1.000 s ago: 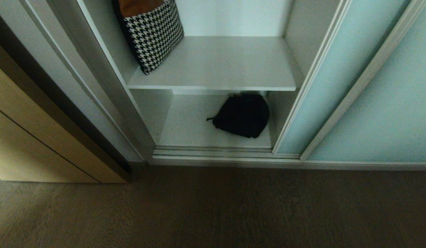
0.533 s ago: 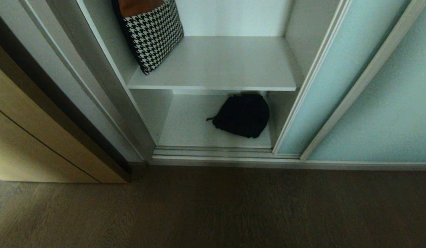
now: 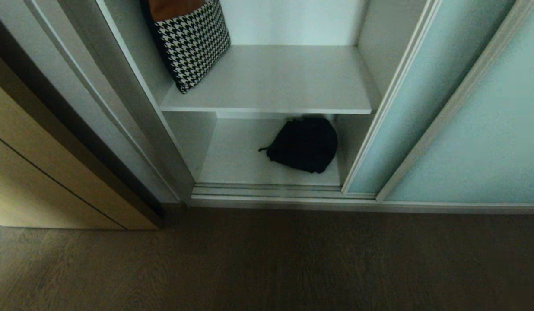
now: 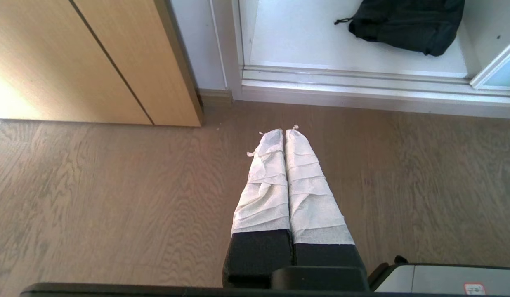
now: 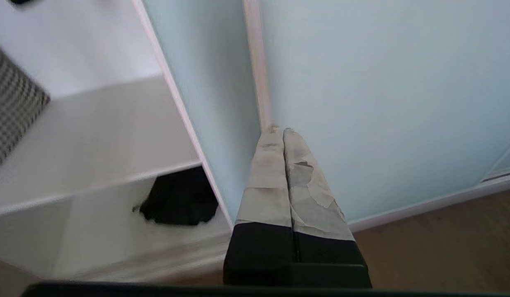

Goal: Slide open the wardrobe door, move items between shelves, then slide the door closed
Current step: Close the door

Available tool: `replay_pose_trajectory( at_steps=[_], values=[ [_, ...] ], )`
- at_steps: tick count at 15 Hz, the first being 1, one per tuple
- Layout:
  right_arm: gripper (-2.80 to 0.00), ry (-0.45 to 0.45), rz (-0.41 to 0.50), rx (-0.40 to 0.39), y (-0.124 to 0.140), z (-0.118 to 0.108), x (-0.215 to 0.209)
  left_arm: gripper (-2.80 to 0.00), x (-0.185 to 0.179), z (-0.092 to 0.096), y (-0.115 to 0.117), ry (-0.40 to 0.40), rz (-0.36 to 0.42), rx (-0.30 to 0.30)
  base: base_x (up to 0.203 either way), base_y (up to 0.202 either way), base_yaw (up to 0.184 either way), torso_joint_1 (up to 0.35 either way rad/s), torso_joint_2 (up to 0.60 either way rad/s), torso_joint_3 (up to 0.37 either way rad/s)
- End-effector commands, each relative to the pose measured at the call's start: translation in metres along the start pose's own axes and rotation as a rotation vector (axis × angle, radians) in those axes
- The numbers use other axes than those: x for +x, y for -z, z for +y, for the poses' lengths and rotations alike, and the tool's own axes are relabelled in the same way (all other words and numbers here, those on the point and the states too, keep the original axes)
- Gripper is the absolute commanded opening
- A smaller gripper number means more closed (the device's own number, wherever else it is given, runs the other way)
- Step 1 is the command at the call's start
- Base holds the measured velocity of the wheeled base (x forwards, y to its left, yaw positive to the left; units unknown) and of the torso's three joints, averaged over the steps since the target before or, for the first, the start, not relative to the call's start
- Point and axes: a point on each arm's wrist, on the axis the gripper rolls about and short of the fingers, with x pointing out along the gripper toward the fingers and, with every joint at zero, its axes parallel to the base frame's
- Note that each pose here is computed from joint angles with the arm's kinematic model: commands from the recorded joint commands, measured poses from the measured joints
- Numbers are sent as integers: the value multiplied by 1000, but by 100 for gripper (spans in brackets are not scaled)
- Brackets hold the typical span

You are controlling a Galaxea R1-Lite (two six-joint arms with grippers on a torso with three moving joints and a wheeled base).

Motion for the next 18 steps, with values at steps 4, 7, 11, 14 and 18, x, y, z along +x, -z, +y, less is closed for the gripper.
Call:
replay_pose_trajectory(
  at_steps=[4,7,11,14,18],
  values=[
    [-280,-175,188,75,23,-3,56,-280,0,0,0,0,1,0,0,0,0,0,0,0],
    [-280,-208,233,166,35,-11,85,-280,0,0,0,0,1,0,0,0,0,0,0,0],
    [-280,-268,302,187,61,-24,121,-280,0,0,0,0,1,0,0,0,0,0,0,0],
    [-280,-284,328,236,67,-31,138,-280,0,0,0,0,1,0,0,0,0,0,0,0],
    [-280,-302,318,235,74,-37,155,-280,0,0,0,0,1,0,0,0,0,0,0,0]
  ],
)
